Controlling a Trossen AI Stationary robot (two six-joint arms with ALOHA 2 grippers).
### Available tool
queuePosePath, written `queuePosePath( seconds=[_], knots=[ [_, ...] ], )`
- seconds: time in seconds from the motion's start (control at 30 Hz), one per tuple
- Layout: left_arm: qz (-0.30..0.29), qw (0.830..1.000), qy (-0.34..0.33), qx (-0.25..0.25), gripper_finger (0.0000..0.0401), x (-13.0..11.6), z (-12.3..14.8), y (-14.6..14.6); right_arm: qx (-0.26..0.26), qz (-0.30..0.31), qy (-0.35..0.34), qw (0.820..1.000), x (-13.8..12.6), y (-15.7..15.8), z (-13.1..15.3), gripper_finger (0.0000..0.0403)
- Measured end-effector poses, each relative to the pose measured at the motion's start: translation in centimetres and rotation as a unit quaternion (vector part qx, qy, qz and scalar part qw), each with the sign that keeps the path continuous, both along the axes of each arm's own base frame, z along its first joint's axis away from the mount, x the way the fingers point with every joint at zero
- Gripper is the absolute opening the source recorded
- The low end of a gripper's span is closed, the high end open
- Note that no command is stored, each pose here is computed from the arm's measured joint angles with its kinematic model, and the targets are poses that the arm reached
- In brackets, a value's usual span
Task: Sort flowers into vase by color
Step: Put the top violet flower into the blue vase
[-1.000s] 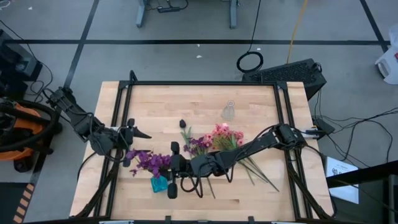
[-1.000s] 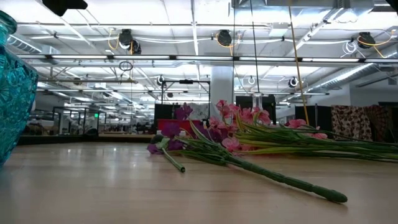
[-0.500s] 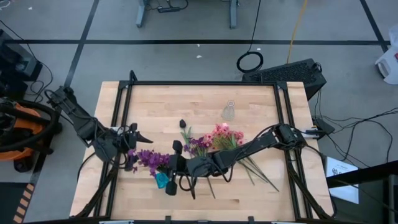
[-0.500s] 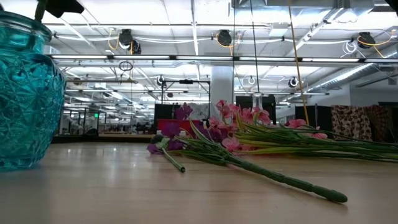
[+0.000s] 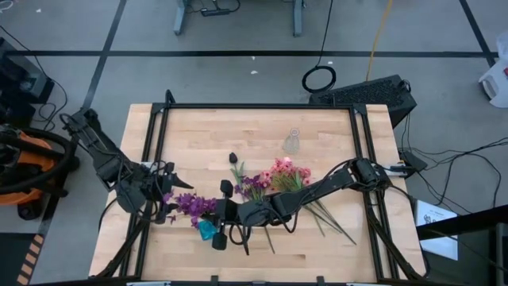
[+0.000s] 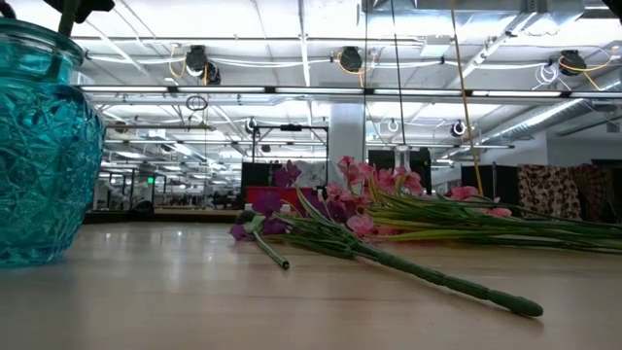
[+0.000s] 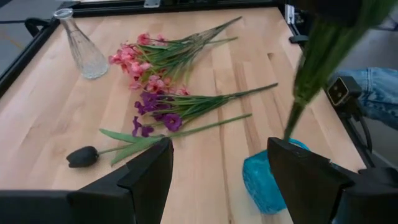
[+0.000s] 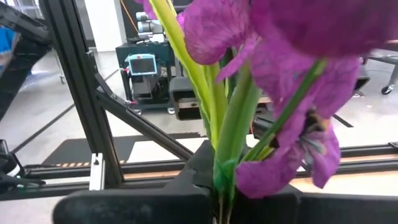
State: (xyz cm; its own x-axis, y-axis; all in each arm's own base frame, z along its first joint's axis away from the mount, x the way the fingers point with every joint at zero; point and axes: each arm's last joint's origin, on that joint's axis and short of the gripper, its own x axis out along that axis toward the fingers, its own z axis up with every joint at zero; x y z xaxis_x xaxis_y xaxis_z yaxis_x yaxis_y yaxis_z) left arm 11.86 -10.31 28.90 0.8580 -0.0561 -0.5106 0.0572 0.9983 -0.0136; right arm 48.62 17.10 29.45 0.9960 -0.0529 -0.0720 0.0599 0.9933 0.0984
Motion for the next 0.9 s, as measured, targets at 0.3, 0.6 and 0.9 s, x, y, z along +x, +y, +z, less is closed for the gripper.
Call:
queuePosePath(
  seconds=[0.3, 0.6, 0.9],
  knots=[
    [-0.013, 1.0, 0.012, 0.014, 0.0264, 0.8, -0.9, -1.6, -0.005, -0.001, 0.009, 1.0, 0.5, 0.1, -1.3, 0.0006],
    [-0.008, 0.999, 0.04, 0.009, 0.0264, 0.5, -1.6, -2.2, 0.003, -0.001, 0.01, 1.0, 0.6, 0.2, -1.6, 0.0025],
    [-0.022, 0.999, 0.037, 0.001, 0.0264, -0.5, -1.7, -2.9, 0.002, -0.002, 0.014, 1.0, 0.6, 0.2, -1.6, 0.0029]
  ],
)
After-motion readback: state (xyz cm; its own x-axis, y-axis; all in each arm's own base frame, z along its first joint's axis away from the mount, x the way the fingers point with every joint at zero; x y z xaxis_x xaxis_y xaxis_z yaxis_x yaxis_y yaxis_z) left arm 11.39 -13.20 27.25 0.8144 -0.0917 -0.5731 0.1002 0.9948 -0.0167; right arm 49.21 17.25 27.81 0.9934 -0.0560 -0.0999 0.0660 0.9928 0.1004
